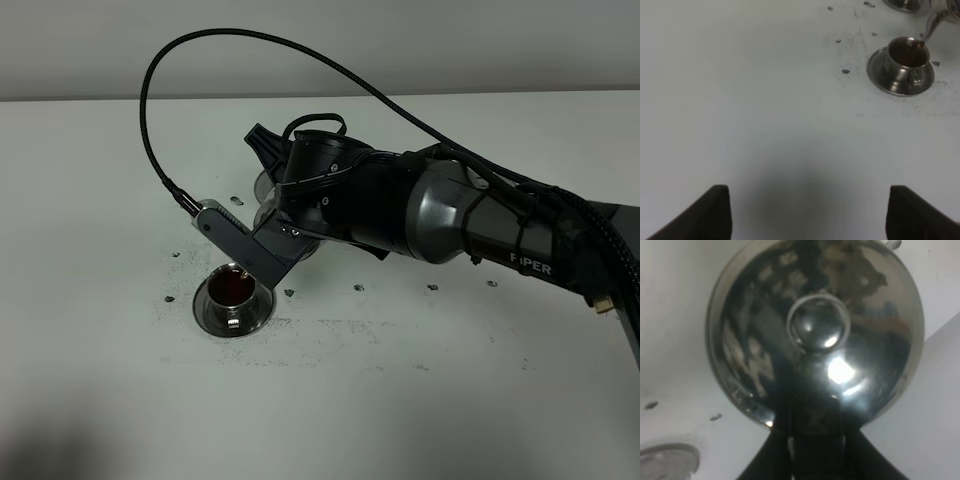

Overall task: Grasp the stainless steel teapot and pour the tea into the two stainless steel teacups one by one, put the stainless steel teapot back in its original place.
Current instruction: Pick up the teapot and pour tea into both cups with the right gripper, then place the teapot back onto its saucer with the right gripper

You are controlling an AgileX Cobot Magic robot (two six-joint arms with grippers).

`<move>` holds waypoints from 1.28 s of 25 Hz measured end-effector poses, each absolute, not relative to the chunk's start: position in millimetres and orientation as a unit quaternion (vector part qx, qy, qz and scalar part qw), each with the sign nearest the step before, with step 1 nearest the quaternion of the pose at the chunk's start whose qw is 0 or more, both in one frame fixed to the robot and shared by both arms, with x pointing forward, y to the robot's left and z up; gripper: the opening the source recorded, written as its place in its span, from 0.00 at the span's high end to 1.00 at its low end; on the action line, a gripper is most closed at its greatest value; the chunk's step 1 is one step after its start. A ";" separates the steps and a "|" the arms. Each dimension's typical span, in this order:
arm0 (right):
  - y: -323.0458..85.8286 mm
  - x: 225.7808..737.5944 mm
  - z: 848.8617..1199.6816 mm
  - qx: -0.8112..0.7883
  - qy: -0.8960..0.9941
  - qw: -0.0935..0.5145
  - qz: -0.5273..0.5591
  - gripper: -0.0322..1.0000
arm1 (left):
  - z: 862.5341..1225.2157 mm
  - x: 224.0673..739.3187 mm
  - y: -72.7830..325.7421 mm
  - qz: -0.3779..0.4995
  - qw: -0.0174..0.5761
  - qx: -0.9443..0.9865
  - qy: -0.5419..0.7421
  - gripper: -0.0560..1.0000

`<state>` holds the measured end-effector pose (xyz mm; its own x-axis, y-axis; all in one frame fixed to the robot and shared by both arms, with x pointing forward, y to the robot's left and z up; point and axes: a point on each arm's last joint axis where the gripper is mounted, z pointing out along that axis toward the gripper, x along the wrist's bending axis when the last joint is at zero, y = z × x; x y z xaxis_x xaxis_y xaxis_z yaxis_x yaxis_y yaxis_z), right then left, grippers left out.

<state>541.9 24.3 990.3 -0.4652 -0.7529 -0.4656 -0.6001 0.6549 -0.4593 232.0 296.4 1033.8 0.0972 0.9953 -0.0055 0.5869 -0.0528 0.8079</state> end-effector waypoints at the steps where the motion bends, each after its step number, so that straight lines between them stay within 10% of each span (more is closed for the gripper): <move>1: 24.1 542.4 990.9 -0.393 0.852 0.327 -0.111 0.77 | 1033.8 232.0 296.4 0.303 0.337 0.659 0.600 0.35; 32: -43.7 508.6 1034.5 -0.023 0.965 0.182 0.188 0.77 | 1033.8 232.0 296.4 0.303 0.337 0.659 0.600 0.35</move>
<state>508.6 -43.7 1034.5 -0.9330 0.0247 -0.3590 -0.1120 0.9282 0.3548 232.0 296.4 1033.8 0.0972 0.9953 -0.0055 0.5869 -0.0528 0.8079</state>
